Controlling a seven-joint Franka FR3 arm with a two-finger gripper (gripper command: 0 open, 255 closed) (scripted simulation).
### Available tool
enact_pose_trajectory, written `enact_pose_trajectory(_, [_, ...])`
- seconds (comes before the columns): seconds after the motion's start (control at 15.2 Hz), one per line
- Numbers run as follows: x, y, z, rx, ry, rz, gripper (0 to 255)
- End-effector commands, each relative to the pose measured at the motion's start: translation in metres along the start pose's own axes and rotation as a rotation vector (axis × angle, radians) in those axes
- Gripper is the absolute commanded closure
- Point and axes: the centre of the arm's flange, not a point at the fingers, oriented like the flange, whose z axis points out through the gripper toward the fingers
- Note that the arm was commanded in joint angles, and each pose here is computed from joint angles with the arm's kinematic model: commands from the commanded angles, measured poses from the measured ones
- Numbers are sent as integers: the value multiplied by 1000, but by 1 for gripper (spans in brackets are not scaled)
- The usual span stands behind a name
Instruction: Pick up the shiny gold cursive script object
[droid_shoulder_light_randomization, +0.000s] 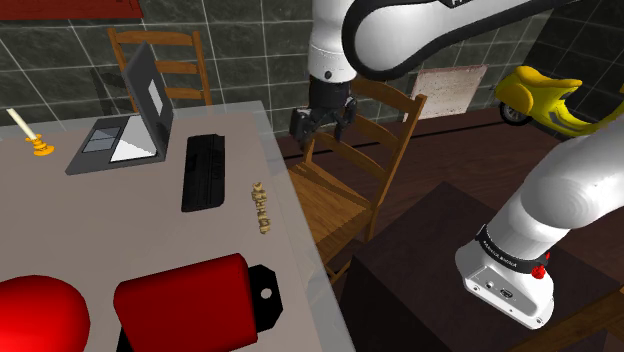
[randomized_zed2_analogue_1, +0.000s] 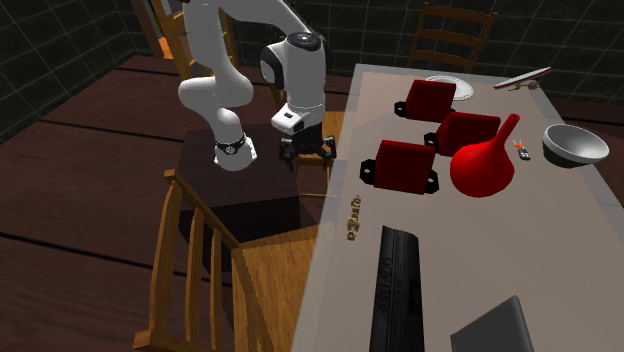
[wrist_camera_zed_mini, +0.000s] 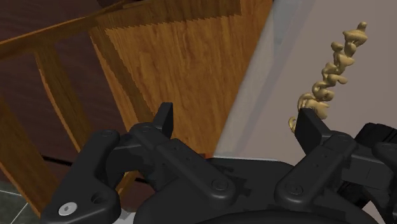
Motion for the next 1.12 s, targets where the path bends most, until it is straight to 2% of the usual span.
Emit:
enact_pose_trajectory(0.0, [-1,-23,18,-3,-7,16,0])
enact_pose_trajectory(0.86, [25,-155,131,-34,-46,103,0])
enact_pose_trajectory(1.06, [24,-155,142,-34,-47,103,0])
